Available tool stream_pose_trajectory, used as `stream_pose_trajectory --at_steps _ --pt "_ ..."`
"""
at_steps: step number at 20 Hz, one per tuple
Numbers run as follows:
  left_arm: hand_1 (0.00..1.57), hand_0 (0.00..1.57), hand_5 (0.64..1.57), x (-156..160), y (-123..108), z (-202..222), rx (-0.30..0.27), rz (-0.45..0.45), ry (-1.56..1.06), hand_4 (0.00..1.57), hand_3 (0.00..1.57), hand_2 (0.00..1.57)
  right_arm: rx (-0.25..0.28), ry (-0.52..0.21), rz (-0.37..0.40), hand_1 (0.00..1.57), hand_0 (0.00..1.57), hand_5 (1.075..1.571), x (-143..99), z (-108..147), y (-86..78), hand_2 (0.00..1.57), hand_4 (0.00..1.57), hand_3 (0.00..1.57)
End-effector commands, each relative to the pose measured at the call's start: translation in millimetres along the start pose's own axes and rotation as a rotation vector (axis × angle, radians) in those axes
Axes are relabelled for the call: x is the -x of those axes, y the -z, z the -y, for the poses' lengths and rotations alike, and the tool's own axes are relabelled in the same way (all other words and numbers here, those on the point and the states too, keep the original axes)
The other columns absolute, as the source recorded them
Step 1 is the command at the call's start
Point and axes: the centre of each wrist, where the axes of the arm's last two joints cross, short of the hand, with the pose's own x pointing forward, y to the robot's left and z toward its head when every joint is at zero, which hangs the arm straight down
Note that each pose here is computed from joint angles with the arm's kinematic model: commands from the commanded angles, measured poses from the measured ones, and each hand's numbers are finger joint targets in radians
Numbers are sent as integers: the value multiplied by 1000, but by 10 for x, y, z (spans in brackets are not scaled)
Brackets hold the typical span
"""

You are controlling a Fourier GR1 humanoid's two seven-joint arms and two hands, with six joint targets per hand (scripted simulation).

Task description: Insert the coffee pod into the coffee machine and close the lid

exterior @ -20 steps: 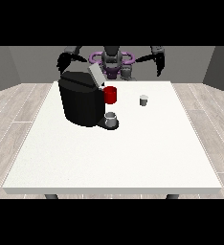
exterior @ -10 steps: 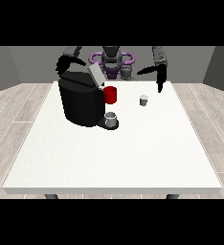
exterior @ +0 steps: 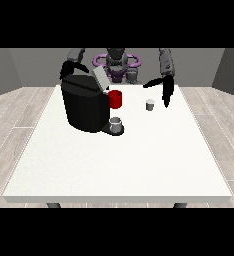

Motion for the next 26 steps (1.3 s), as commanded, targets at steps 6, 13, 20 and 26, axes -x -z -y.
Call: stream_pose_trajectory --at_steps 6,13,20,26 --pt "223 223 1571 -47 171 130 42 -39 148 0 222 529 52 -35 -33 0 0 1571 5 142 320 0 423 0" --pt "704 704 1571 199 114 99 72 -116 280 0 487 775 27 -67 -89 0 0 1571 252 -7 49 0 392 0" --pt "608 608 1571 263 180 238 47 -73 384 0 483 745 21 -59 -105 0 0 1571 100 66 225 0 453 0" --pt "686 686 1571 98 326 425 -18 -59 415 288 651 849 14 -54 -109 0 0 1571 167 -40 157 0 487 0"
